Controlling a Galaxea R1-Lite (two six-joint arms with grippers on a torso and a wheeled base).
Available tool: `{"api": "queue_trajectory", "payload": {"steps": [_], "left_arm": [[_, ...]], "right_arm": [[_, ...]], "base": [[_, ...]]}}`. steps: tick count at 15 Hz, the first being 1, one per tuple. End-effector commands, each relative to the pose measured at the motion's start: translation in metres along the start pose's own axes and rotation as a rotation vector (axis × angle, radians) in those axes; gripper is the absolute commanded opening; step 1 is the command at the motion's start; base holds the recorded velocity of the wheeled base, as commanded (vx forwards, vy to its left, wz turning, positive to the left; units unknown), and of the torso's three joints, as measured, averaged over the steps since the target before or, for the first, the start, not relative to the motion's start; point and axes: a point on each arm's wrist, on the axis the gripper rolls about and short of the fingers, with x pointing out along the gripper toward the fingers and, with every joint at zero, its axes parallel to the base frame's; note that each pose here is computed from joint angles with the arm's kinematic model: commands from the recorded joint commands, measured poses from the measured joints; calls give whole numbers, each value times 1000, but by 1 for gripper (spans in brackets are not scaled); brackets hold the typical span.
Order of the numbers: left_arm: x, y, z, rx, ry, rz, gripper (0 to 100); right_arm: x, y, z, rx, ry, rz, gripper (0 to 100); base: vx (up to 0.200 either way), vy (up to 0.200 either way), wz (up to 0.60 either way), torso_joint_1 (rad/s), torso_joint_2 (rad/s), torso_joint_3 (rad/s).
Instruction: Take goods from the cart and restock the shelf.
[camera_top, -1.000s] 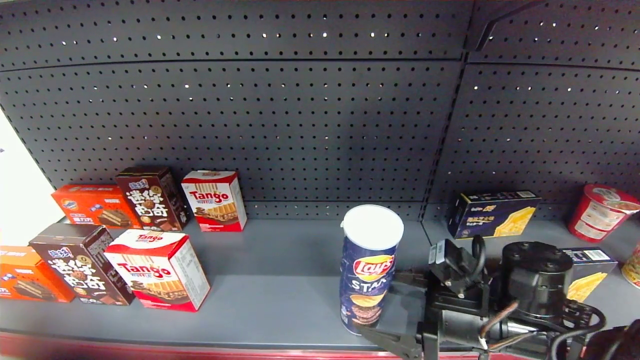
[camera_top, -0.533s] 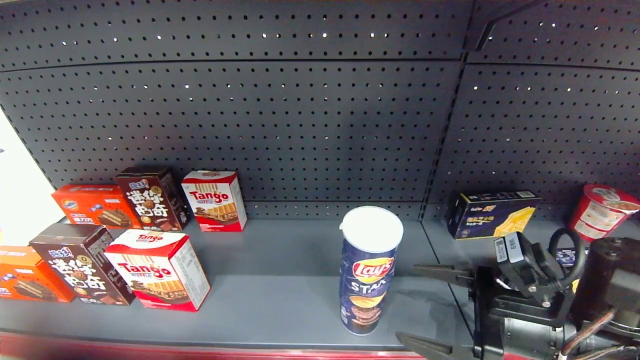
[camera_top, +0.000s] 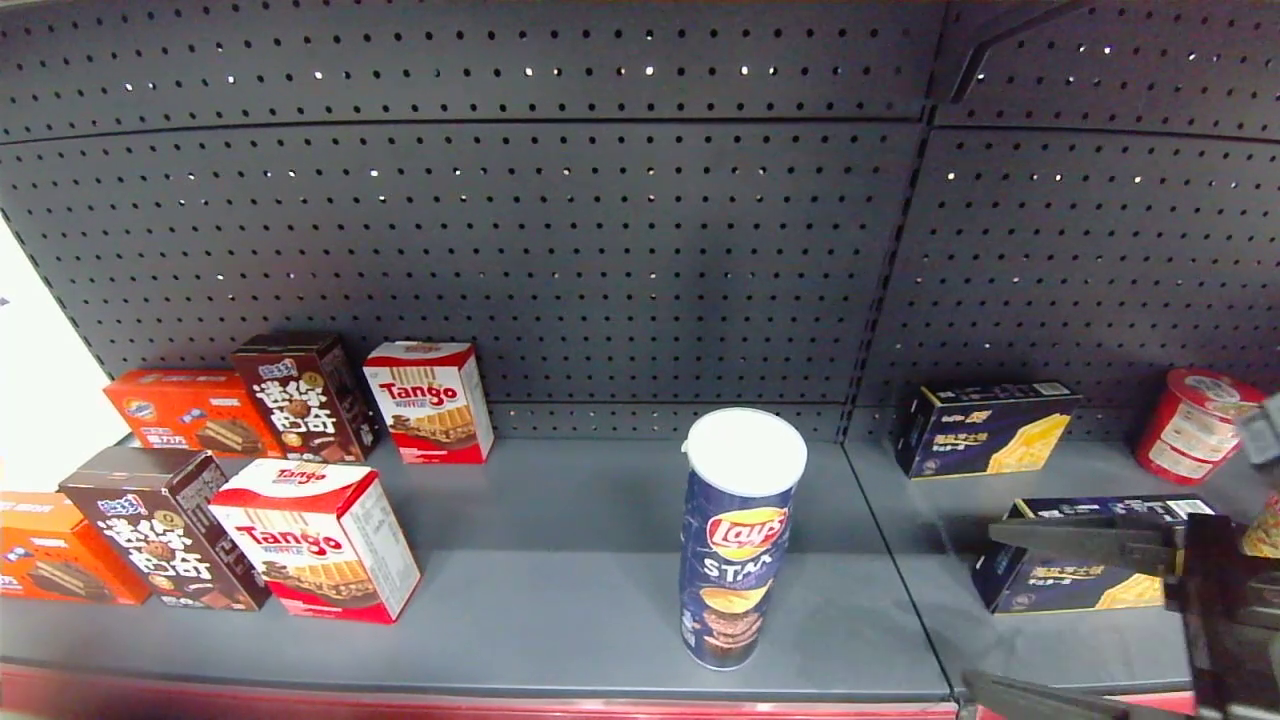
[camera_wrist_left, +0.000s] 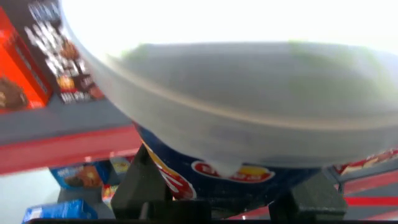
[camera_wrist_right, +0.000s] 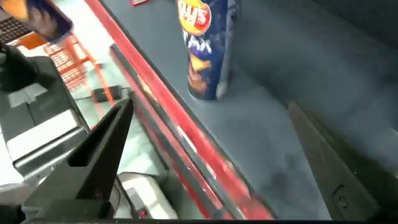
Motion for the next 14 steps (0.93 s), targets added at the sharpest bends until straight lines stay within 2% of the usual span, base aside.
{"api": "queue_trajectory", "payload": {"steps": [1, 3, 4, 6, 7, 9, 10, 11, 12, 14], "left_arm": [[-5, -2, 17, 16, -53, -11, 0], [-10, -5, 28, 22, -68, -70, 0], [-15, -7, 39, 18, -50, -135, 0], [-10, -6, 57, 2, -1, -190, 0], [-5, -5, 73, -3, 12, -222, 0], [15, 0, 101, -16, 65, -264, 0], [15, 0, 101, -16, 65, -264, 0], [46, 5, 135, -14, 70, -344, 0], [63, 7, 146, -6, 57, -370, 0], [99, 6, 157, 0, 52, -445, 0]], "right_arm": [[-63, 15, -16, -21, -97, -59, 100], [-78, 17, -22, -1, -99, -77, 100], [-83, 18, -25, 47, -110, -76, 100], [-86, 19, -29, 55, -121, -80, 100], [-90, 20, -29, 54, -133, -85, 100], [-97, 20, -40, 62, -133, -169, 100], [-97, 20, -40, 62, -133, -169, 100], [-106, 22, -61, 82, -151, -262, 100], [-111, 24, -70, 95, -164, -310, 100], [-115, 27, -82, 119, -176, -427, 100]], "base": [[0, 0, 0, 0, 0, 0], [0, 0, 0, 0, 0, 0], [0, 0, 0, 0, 0, 0], [0, 0, 0, 0, 0, 0], [0, 0, 0, 0, 0, 0], [0, 0, 0, 0, 0, 0], [0, 0, 0, 0, 0, 0], [0, 0, 0, 0, 0, 0], [0, 0, 0, 0, 0, 0], [0, 0, 0, 0, 0, 0]]}}
